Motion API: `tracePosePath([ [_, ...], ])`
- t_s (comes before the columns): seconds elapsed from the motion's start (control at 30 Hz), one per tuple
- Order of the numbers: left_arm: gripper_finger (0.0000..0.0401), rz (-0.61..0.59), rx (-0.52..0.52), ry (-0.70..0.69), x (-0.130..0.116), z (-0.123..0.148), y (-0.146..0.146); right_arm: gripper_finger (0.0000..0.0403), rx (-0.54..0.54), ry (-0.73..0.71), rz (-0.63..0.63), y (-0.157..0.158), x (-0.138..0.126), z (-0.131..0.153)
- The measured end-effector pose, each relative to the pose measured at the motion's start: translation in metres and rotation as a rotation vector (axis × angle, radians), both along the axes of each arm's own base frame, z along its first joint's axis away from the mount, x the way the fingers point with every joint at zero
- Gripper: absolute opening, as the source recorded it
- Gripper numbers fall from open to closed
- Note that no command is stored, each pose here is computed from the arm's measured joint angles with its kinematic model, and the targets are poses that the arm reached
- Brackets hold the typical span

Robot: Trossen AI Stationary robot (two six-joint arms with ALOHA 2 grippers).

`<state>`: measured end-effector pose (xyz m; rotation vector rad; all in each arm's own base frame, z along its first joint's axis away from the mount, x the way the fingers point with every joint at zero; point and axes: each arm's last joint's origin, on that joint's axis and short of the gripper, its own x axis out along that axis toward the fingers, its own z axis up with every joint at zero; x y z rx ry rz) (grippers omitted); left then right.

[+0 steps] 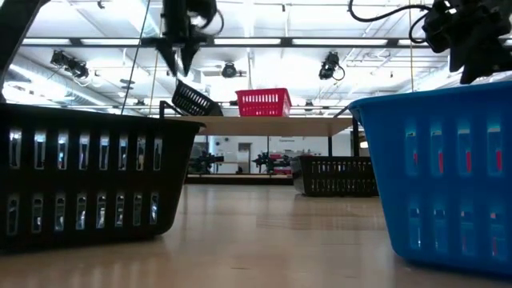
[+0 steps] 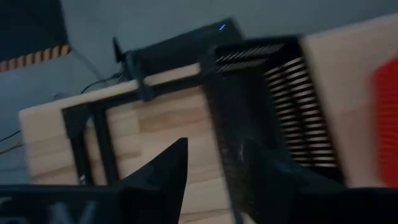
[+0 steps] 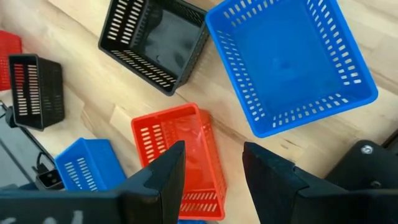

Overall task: Stack baskets on shelf by color
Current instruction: Adjust the bins on the shelf

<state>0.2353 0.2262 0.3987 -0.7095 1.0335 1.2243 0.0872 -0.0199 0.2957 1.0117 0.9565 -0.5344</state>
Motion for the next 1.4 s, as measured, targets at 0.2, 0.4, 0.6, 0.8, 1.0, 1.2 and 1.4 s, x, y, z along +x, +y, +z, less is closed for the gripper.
tracePosePath([
  [0.2, 0.0129, 0.021, -0.033, 0.075, -0.007, -0.019, 0.012, 0.0166, 0.015, -0.003, -0.001, 0.0, 0.0, 0.0],
  [0.4, 0.0114, 0.039, 0.007, 0.087, -0.011, -0.03, 0.027, 0.0166, 0.019, -0.002, -0.007, 0.0, 0.0, 0.0],
  [0.6, 0.0108, 0.01, 0.007, 0.088, -0.009, -0.048, 0.035, 0.0166, 0.021, -0.002, -0.01, 0.0, 0.0, 0.0],
  [0.8, 0.0105, -0.018, -0.034, 0.054, -0.002, -0.063, 0.035, 0.0166, 0.025, -0.002, -0.017, 0.0, 0.0, 0.0],
  [1.0, 0.0105, -0.051, -0.036, -0.003, 0.005, -0.065, 0.034, 0.0166, 0.009, -0.006, -0.025, 0.0, 0.001, 0.0],
  [1.2, 0.0105, -0.078, -0.035, 0.002, 0.007, -0.064, 0.032, 0.0166, 0.007, -0.021, -0.042, -0.001, 0.002, 0.001],
  [1.4, 0.0105, -0.092, -0.026, -0.019, 0.004, -0.043, 0.027, 0.0166, -0.102, -0.118, -0.094, -0.008, 0.018, 0.007],
])
